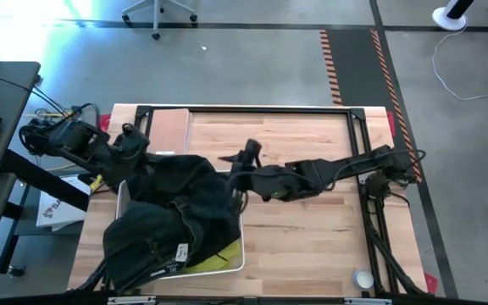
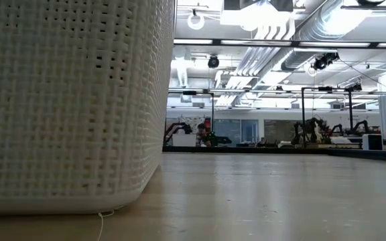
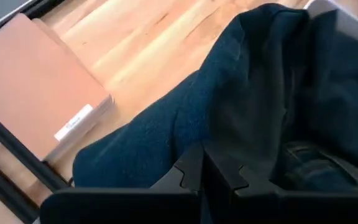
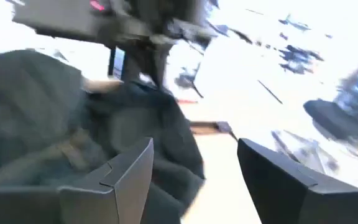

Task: Sort clothes
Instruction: Put the dark blue pants into the white bin

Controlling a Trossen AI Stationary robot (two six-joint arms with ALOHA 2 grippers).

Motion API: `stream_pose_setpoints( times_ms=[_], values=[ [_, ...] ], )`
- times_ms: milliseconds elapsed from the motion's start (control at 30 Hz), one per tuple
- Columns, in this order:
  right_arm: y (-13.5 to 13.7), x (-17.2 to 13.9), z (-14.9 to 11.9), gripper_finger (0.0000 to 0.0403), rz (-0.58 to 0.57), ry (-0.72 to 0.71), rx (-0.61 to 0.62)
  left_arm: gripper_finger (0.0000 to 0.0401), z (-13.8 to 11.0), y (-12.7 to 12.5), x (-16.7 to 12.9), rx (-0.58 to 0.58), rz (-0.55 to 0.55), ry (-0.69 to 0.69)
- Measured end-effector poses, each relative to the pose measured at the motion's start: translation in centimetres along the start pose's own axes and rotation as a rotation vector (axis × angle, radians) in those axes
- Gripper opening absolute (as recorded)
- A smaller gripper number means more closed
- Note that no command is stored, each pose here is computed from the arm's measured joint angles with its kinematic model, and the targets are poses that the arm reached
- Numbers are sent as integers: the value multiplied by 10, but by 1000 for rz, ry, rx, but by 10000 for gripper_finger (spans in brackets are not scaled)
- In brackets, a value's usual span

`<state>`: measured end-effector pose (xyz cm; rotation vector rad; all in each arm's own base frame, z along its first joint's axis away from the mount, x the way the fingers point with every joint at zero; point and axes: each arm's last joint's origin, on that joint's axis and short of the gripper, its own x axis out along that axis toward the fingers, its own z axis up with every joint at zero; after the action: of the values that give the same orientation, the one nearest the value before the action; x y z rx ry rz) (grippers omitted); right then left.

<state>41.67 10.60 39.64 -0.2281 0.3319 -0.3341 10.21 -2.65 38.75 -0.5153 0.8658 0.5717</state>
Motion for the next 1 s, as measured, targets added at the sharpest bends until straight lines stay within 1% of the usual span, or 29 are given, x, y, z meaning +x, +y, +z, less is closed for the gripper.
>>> stream_pose_setpoints(
  times_ms=[33,133,200,300,433,533,600,700,867,967,1000],
  values=[
    [-2,1,-3,231,-12,26,-3,1,-1,-2,4,6,14,5],
    [-2,8,-11,231,4,79,-9,1,-6,-4,21,40,118,38],
    [-4,11,-13,231,28,89,0,1,-8,-9,34,83,115,73],
    [-1,15,-16,231,53,101,-6,1,-11,-25,50,160,15,134],
    [1,17,-19,231,62,110,-17,1,-11,-53,58,259,-190,143],
    [0,15,-17,231,64,103,-14,1,-14,-68,63,353,-258,143],
    [0,15,-18,231,68,110,-19,1,-17,-75,64,408,-282,140],
    [0,15,-20,231,69,130,-29,0,-25,-84,76,466,-281,170],
    [0,15,-22,231,70,144,-41,0,-43,-87,99,509,-238,240],
    [0,15,-22,231,69,149,-44,0,-47,-86,107,538,-220,227],
    [0,15,-22,231,70,152,-46,0,-48,-85,108,555,-199,211]
  ],
)
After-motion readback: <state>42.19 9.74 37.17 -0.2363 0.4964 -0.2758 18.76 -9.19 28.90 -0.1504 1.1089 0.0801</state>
